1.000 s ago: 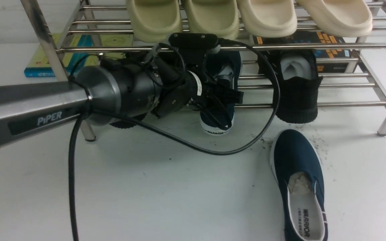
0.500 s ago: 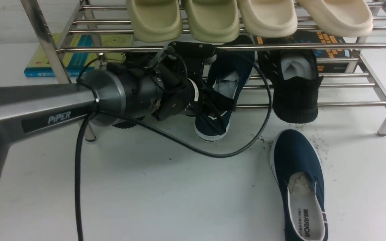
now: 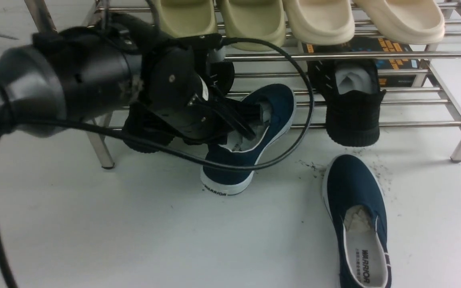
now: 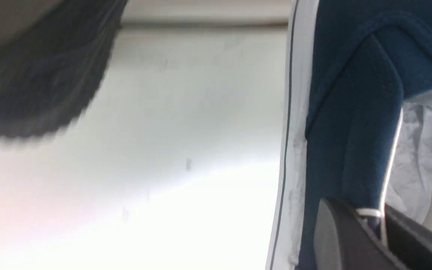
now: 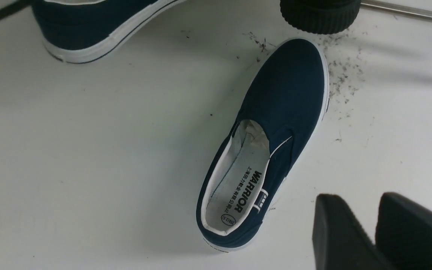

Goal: Take the shoes off the shelf with your hand on the white table.
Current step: 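Set the held shoe down on the floor in front of the rack with the left gripper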

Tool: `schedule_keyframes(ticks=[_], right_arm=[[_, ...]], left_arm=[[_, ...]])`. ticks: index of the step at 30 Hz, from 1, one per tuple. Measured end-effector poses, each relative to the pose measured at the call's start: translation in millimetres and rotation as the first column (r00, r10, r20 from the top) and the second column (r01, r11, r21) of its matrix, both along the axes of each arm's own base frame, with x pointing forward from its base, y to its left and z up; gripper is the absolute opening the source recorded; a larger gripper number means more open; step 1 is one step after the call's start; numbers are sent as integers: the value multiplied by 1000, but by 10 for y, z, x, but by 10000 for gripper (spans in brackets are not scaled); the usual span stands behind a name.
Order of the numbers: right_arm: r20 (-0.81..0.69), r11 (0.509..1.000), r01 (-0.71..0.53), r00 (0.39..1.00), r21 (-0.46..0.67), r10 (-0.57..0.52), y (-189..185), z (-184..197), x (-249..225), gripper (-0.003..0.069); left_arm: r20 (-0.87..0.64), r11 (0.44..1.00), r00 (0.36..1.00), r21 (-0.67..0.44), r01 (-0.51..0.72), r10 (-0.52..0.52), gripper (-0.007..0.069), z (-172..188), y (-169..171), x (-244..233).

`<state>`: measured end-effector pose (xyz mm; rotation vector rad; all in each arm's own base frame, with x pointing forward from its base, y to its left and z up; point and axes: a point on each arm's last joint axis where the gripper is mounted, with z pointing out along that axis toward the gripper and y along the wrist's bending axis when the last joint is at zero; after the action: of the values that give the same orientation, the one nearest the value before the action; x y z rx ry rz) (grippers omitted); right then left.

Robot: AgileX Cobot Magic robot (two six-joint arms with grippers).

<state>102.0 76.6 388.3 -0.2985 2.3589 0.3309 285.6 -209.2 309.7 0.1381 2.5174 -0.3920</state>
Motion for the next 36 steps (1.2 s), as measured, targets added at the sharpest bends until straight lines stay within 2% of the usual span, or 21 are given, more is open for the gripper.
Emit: schedule_keyframes(ticks=[7,13,17,23,26,31,33,36], right_arm=[[1,1000,0,1000,-1,0,-1,0,1,204],[9,1000,4,1000,-9,-4,-8,3,7,207],[11,1000,5,1000,-10,-5,-9,3,8,207],[12,1000,5,1000,-11,-5,-10,4,9,213],[14,1000,6,1000,-13,-6,-12,4,10,216],[14,1000,6,1000,-13,-6,-12,4,10,220],[14,1000,6,1000,-13,-6,-12,4,10,221],[14,1000,6,1000,-13,-6,-12,4,10,225]], left_arm=[[-95,1000,995,9,-9,10,48,261,166,-335],[-115,996,991,39,76,-71,48,353,-86,-847],[-133,999,990,23,40,-36,48,180,-283,-1105],[-144,987,977,-5,-162,159,48,-218,-284,-1210],[-138,966,962,-74,-249,237,48,-390,-259,-1193],[-150,937,960,-227,-267,237,48,-553,-375,-1160],[-159,931,964,-265,-250,214,48,-624,-470,-1133],[-175,934,965,-266,-237,195,48,-761,-566,-1105]])
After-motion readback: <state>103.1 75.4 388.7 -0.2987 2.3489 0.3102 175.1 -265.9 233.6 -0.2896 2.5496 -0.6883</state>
